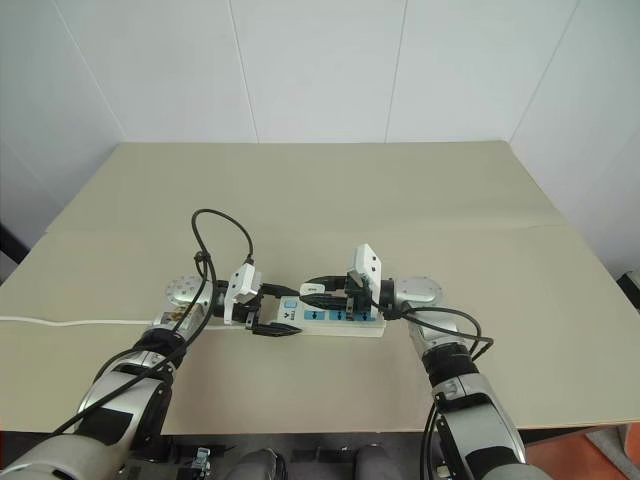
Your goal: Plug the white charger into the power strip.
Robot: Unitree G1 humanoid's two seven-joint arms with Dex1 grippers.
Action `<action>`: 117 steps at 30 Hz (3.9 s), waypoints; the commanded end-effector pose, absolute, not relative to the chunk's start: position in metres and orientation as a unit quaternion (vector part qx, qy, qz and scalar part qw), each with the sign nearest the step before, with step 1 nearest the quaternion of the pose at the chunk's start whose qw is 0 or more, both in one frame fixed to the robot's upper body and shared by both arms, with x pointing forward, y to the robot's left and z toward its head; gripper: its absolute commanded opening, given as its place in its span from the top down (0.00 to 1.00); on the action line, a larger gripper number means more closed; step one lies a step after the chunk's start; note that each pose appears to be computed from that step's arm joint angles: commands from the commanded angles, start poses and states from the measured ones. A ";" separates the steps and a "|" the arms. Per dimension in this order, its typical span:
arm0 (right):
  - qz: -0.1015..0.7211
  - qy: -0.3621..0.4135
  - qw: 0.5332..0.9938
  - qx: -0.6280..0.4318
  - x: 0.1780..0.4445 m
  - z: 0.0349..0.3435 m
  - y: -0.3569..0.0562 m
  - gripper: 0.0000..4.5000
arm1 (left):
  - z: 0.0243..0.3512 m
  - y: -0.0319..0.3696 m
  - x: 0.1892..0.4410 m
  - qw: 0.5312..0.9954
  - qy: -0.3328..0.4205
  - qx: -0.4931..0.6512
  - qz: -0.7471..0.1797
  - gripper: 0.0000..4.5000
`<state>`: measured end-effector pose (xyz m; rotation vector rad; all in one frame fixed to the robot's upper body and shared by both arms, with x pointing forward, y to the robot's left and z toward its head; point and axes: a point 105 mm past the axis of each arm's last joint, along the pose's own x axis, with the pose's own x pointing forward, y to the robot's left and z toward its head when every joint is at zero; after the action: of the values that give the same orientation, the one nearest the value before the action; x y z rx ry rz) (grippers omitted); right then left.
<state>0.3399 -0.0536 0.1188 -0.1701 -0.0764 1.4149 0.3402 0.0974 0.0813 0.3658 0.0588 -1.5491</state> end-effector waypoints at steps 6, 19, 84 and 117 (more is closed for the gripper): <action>0.651 0.082 0.753 -0.058 0.335 0.074 -0.058 0.75 | 0.068 0.099 0.334 0.680 0.061 0.180 -0.708 0.27; 0.655 0.083 0.747 -0.079 0.328 0.062 -0.062 0.75 | 0.066 0.099 0.334 0.678 0.065 0.188 -0.708 0.27; 0.535 0.041 0.769 -0.347 0.278 0.173 -0.244 0.00 | 0.147 0.228 0.300 0.756 0.031 0.249 -0.605 0.01; 0.489 0.068 0.783 -0.379 0.261 0.160 -0.266 0.00 | 0.145 0.222 0.315 0.755 0.031 0.259 -0.602 0.01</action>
<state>0.2622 -0.2639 0.1481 -0.7737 0.1814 1.0727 0.3142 0.2237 0.1378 0.5368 0.0962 -1.3124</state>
